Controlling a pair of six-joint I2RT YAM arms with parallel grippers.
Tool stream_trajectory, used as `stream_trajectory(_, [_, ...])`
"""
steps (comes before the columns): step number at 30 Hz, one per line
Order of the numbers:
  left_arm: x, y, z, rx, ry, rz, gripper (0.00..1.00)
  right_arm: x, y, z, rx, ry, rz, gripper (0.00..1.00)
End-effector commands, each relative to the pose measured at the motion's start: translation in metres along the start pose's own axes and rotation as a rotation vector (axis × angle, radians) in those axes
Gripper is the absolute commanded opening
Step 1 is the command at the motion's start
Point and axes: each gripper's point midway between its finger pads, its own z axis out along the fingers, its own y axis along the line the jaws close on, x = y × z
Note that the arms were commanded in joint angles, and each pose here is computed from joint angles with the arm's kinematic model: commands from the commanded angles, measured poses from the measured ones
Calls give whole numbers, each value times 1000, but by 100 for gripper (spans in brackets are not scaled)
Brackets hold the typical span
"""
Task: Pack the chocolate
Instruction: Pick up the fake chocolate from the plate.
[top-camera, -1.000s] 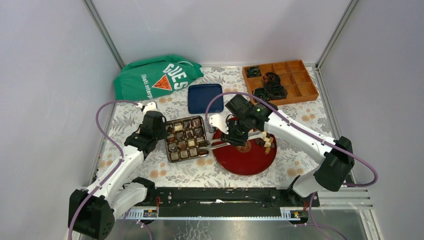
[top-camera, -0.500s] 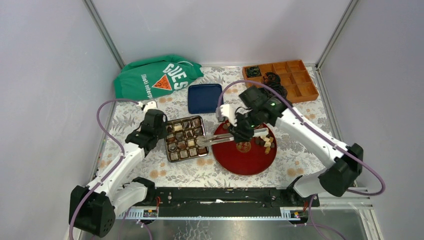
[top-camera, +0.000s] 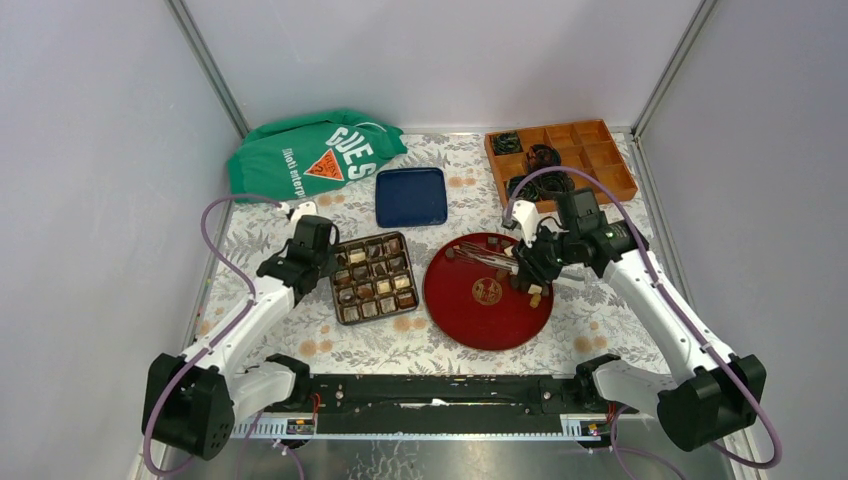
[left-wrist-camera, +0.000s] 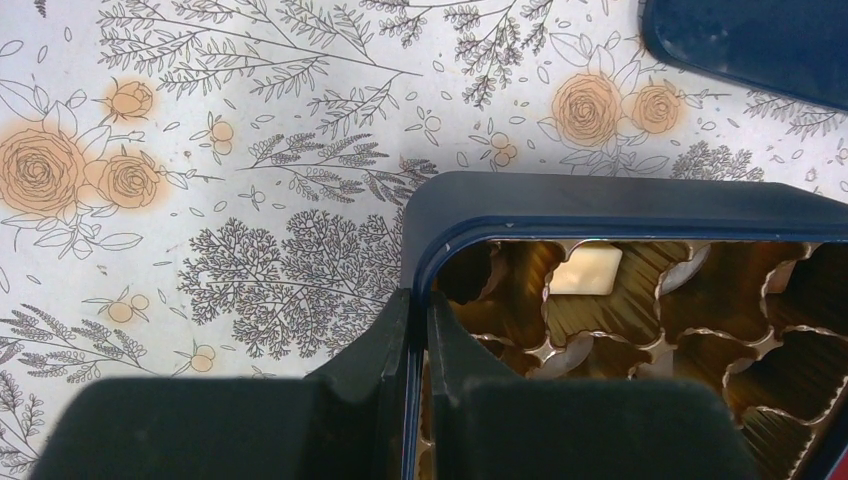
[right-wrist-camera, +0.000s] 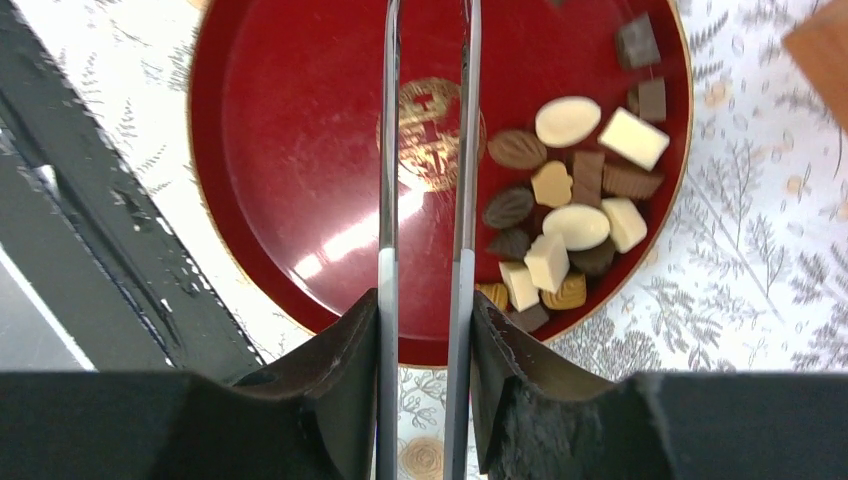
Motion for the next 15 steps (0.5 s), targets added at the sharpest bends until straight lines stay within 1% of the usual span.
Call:
stream_trajectory(1, [-22,-14,-3,26,-42,-38,0,6,-27,1,139,4,46,40])
stream_trajectory(4, [-18,-13,0,15,-23,-33,4,13,-37,6,172,31,63,40])
stream_trajectory(7, [-16,-12,2,7,-11,-29,5,15,-44,11,184,55,78,40])
stream_trajectory(13, [-17,-11,1,2,-17,-31,8,13,-51,25,151,94,107,41])
stream_trajectory(15, [-17,-10,1,1,-19,-33,13,13,-54,28,146,104,119,41])
